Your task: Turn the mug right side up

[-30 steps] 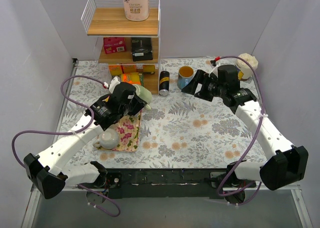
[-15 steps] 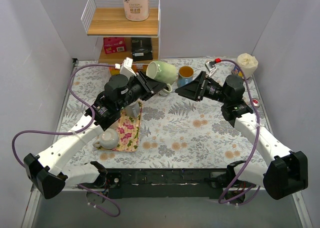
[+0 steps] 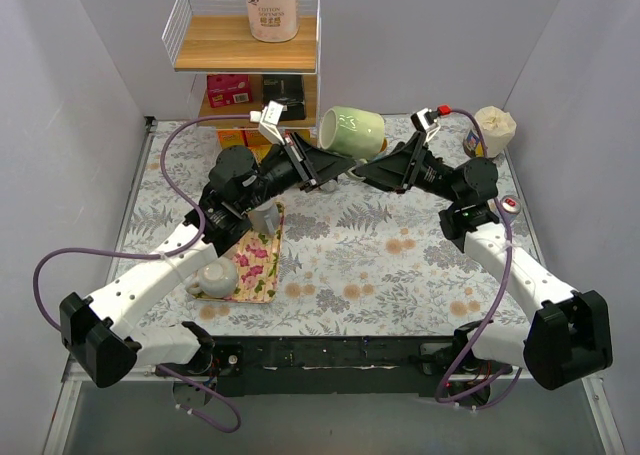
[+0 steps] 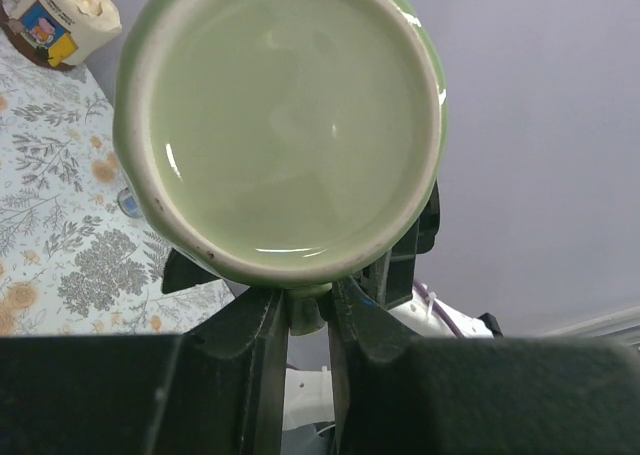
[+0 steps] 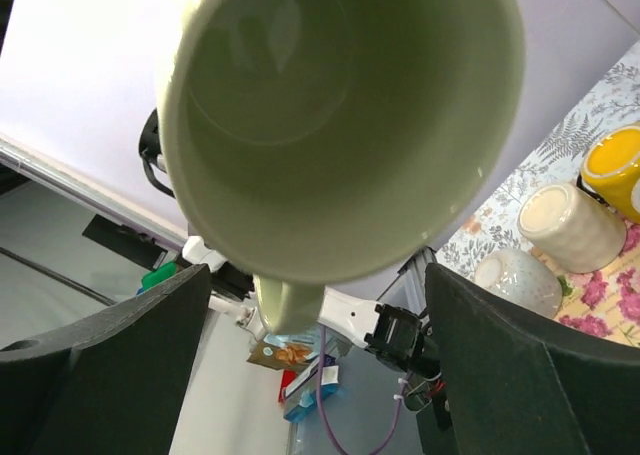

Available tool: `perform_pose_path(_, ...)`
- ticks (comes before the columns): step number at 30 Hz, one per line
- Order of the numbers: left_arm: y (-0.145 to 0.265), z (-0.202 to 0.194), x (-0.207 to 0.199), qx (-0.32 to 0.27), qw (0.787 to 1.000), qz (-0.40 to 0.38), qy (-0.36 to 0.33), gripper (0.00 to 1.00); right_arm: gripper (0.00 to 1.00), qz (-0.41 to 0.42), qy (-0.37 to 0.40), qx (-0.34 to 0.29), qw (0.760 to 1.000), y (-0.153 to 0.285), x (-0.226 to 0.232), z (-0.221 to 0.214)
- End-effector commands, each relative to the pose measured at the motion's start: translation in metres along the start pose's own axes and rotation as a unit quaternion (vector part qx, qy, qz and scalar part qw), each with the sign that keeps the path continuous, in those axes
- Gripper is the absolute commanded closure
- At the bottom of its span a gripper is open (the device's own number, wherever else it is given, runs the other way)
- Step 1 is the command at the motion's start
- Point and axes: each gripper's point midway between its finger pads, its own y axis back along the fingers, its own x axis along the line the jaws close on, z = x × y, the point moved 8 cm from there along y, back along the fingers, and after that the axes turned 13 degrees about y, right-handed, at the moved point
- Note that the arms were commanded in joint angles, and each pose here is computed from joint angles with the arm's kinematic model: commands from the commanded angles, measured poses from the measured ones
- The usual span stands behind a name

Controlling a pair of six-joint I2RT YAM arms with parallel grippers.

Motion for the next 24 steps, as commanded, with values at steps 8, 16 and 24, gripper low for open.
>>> perform_pose_path(8,-0.001,0.001,-0.022,0.010,0.996,-0.081,-0.045,1.00,0.54,0.058,-0.003,-0.015,0.998,-0.006,0.016,0.008)
perform_pose_path(16,-0.003,0.001,-0.015,0.008,0.997,-0.067,-0.048,1.00,0.99,0.052,-0.010,-0.010,0.999,-0.008,0.012,0.009)
perform_pose_path(24,-0.002,0.004,0.007,-0.018,0.998,0.006,-0.054,0.33,0.99,0.006,0.024,-0.008,1.000,-0.010,0.010,0.013)
